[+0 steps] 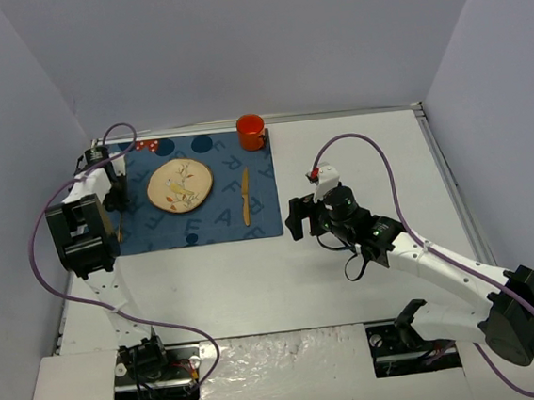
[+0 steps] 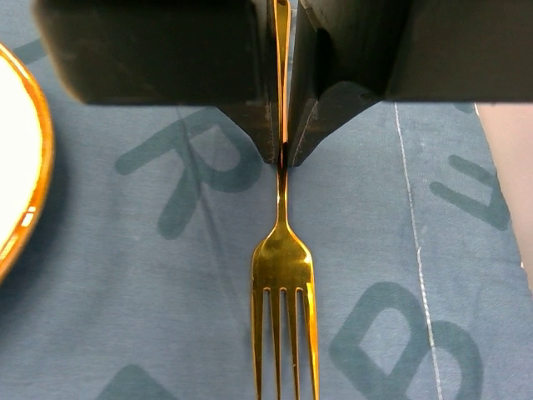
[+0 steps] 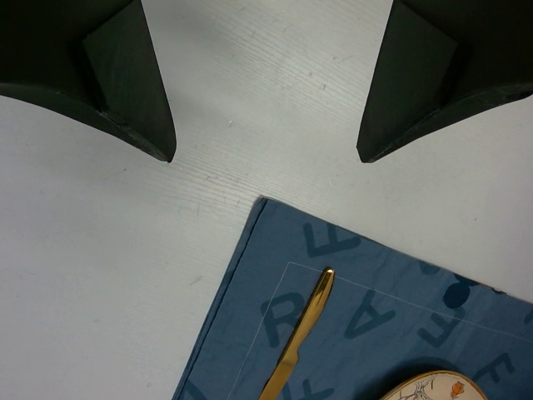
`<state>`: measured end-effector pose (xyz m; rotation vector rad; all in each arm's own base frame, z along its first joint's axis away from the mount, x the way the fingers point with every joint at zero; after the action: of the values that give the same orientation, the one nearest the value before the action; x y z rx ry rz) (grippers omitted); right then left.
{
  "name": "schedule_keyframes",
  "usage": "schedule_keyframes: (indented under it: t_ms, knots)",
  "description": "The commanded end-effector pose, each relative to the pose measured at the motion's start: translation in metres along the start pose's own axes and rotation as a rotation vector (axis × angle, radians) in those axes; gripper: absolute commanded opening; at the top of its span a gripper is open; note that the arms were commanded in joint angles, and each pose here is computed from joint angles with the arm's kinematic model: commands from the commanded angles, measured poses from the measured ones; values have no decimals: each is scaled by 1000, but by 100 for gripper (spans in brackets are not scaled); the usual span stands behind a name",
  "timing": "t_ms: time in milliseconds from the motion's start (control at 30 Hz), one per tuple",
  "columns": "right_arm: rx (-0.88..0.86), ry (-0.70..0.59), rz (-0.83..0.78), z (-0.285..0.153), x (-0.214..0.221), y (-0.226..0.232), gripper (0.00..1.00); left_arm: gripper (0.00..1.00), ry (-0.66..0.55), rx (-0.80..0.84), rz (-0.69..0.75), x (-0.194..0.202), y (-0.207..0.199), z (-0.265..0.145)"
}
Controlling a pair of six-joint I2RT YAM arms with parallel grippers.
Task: Set the dinner table for one person
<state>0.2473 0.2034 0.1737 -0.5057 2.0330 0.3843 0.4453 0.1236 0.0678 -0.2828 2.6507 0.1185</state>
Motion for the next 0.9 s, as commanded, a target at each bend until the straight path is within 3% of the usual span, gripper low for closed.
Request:
schedule_keyframes:
  t_ms: [0, 267, 433, 533, 667, 867]
  knots:
    - [17, -79, 9, 1, -19, -2, 87, 21, -109, 8, -19, -30, 4, -15]
    - [10, -129, 26, -12, -35, -1, 88, 54, -195, 9, -49, -49, 4, -49]
    - [44, -174, 19, -28, -51, -7, 89, 70, -325, 27, -104, -69, 2, -121]
    - [120, -232, 17, -49, -70, -19, 90, 85, -459, 32, -169, -70, 2, -208]
    - [229, -289, 21, -78, -85, -36, 92, 97, -573, 37, -244, -43, 1, -288]
    - [360, -379, 57, -128, -104, -58, 100, 97, -713, 36, -304, 22, 0, -361]
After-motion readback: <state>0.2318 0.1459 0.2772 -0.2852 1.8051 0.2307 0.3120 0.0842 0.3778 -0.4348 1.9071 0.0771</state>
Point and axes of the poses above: each gripper's point midway between its finger pads, its own z axis out along the fingers, its own y axis along the line the jaws close on, x = y × z, the point moved 4 cm from there along -z, back along the fingers, and after that the axes turned 10 degrees about -z, right-handed, at the moved point
